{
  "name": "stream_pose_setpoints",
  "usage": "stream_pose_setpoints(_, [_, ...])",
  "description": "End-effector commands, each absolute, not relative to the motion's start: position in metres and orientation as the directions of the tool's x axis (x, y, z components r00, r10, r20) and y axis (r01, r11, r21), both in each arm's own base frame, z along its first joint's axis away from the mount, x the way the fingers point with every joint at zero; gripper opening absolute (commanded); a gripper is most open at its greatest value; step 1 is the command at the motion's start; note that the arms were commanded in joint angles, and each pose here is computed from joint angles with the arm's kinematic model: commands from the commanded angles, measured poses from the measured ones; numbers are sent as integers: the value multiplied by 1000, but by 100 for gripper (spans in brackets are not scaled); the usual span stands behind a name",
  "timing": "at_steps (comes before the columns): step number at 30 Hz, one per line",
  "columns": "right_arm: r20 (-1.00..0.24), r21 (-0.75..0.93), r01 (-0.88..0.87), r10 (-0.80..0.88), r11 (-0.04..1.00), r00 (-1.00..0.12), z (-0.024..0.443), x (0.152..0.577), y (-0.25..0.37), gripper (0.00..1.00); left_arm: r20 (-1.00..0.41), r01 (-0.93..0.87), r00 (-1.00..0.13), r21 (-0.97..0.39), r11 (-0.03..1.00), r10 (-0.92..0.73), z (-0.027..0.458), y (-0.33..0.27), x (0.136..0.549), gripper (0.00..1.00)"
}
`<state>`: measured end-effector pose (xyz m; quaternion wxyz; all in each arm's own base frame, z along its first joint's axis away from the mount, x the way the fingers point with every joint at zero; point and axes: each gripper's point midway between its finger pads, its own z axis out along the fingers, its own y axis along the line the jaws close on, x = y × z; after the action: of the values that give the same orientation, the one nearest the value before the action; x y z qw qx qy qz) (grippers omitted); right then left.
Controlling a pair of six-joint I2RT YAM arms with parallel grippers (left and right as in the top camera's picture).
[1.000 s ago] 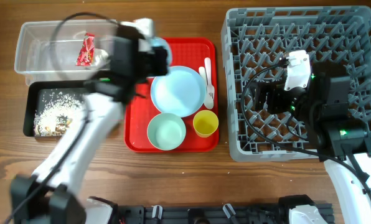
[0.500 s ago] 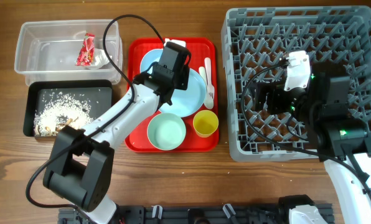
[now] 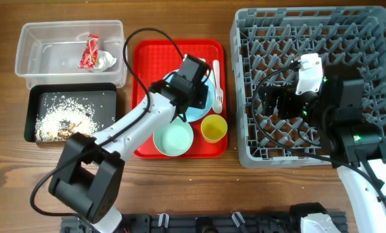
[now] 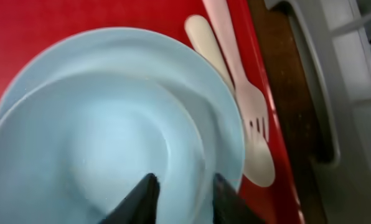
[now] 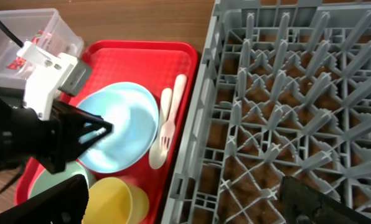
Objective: Sort waste into correct bins and load items into the dishwasher rack
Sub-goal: 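Grasp the yellow cup with the left gripper and lift it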
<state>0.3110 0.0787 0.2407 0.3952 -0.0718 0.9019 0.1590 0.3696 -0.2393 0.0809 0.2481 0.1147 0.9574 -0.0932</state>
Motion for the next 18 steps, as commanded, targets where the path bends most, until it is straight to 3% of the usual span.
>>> stream_pose_setpoints(1, [-732, 281, -263, 29, 923, -681, 247, 311, 86, 100, -489, 248, -862, -174, 953, 135, 85, -249, 367, 59])
stream_pose_setpoints(4, [-727, 289, -255, 38, 922, -685, 247, 310, 86, 100, -472, 277, -871, -236, 931, 139, 92, -258, 360, 73])
stream_pose_setpoints(11, [-722, 290, -253, 38, 923, -691, 246, 309, 86, 100, -513, 485, -819, -377, 789, 258, 153, -282, 326, 84])
stream_pose_setpoints(14, [-718, 291, -252, 37, 923, -695, 244, 309, 86, 100, -506, 530, -808, -402, 747, 301, 164, -285, 309, 85])
stream_pose_setpoints(18, [-709, 293, -247, 36, 923, -704, 241, 308, 86, 100, -416, 536, -828, -385, 751, 377, 143, -281, 285, 84])
